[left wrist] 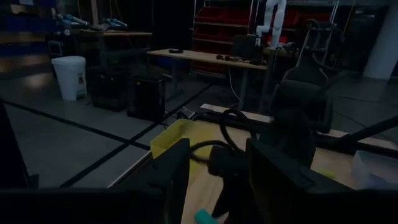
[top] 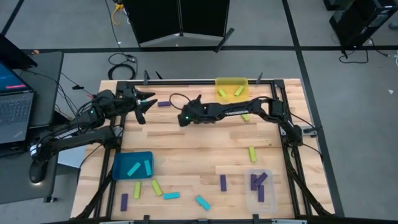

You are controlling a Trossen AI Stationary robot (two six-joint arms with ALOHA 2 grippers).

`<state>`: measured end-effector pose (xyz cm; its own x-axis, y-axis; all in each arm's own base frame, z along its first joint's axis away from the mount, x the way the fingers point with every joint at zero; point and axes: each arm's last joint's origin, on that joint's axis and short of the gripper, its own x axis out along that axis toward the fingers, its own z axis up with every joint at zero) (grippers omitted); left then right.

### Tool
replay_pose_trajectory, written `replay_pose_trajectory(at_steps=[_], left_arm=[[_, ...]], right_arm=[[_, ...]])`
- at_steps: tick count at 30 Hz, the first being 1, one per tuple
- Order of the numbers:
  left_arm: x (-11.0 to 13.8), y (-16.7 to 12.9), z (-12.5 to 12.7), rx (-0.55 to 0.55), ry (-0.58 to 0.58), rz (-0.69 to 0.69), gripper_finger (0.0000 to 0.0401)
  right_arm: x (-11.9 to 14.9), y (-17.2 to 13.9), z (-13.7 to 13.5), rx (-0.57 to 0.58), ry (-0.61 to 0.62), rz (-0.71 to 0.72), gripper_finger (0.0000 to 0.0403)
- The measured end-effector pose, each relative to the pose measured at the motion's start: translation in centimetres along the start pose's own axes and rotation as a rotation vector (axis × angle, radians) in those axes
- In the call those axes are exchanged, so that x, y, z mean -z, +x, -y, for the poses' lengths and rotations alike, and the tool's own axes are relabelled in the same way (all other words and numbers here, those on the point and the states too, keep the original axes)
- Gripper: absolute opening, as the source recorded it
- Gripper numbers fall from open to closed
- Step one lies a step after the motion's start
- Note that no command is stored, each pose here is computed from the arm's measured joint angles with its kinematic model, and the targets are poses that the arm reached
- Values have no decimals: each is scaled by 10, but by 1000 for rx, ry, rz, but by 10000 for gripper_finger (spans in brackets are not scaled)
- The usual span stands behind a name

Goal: Sort blocks
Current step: Put the blue block into the dark blue bin

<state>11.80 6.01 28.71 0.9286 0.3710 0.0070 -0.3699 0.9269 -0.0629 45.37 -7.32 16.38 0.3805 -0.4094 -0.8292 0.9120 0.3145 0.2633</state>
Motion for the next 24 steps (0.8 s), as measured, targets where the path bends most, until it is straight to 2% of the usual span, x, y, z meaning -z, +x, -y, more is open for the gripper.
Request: replay_pose_trajectory(at_steps=[3,17,24], left_arm=[[0,0,0,0,11,0,165],[0,0,0,0,12,-1,165],[1,0,0,1,33,-8,165]], right_arm=[[5,-1,4,73,35,30,293],[9,6,8,130,146,81,384],[22,26,10,157,179,70,393]])
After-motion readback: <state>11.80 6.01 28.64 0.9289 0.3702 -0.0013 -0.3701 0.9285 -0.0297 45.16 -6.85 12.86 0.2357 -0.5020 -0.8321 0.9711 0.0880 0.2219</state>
